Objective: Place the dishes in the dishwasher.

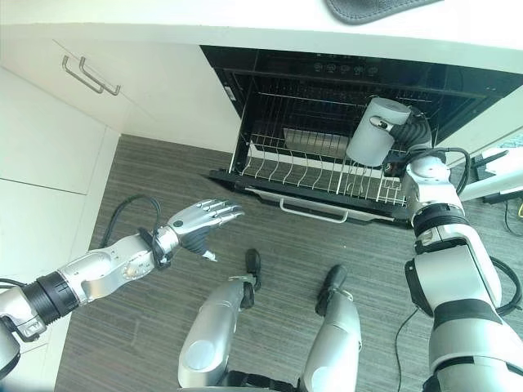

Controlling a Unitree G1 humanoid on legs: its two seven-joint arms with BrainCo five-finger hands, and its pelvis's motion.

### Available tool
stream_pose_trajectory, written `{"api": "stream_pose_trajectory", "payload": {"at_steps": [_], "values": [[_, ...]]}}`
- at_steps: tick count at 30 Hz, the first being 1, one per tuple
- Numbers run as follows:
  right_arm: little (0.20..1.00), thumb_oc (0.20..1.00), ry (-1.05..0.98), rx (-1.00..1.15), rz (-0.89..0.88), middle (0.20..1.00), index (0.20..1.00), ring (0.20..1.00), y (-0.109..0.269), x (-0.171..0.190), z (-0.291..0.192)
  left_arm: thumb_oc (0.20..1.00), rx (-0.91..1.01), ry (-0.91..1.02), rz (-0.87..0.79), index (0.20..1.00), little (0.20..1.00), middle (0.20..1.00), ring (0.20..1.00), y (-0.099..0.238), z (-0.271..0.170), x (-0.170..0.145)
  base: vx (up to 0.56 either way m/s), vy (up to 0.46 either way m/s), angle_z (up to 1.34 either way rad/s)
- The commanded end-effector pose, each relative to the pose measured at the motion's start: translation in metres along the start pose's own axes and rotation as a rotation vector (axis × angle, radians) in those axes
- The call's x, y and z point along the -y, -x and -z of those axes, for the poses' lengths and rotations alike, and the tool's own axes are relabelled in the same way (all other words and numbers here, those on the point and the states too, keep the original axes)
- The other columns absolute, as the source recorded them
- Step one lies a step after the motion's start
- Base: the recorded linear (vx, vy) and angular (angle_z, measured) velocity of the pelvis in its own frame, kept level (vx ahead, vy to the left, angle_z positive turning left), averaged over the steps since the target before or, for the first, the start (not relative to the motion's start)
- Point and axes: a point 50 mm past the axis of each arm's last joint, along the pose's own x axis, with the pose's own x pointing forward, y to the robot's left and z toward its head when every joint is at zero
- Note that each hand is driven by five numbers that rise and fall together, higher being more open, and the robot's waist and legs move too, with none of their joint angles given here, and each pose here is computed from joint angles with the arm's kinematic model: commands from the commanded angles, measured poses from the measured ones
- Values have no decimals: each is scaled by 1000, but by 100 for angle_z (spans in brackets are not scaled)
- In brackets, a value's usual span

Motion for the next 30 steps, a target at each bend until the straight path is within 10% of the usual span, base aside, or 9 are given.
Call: {"api": "stream_pose_trajectory", "payload": {"at_steps": [1, 7, 8, 9, 20, 30], "values": [[200, 200, 60, 115, 49, 200, 200, 200, -4, 13, -36, 1000, 34, 0, -75, 1000, 1000, 1000, 1000, 2, -8, -16, 36, -2, 3], [200, 200, 86, 101, 61, 200, 200, 200, -6, 1, -33, 1000, 52, -4, -92, 1000, 1000, 1000, 1000, -4, -13, -22, -28, 0, 1], [470, 470, 111, 96, 79, 470, 470, 470, -5, 1, -31, 1000, 51, -2, -91, 1000, 1000, 1000, 1000, -4, -13, -21, -12, 26, -3], [1000, 1000, 131, 98, 96, 1000, 1000, 1000, -5, 1, -31, 1000, 50, -2, -92, 1000, 1000, 1000, 1000, -4, -14, -21, 0, 0, 0], [1000, 1000, 350, 161, 431, 1000, 1000, 1000, -2, 12, -43, 1000, 53, 0, -105, 1000, 1000, 1000, 1000, -5, -18, -11, -14, 17, 0], [1000, 1000, 124, 289, 736, 1000, 1000, 1000, 13, 12, -35, 1000, 1, 49, -106, 1000, 1000, 1000, 1000, 4, -29, 23, -19, 41, -10]]}}
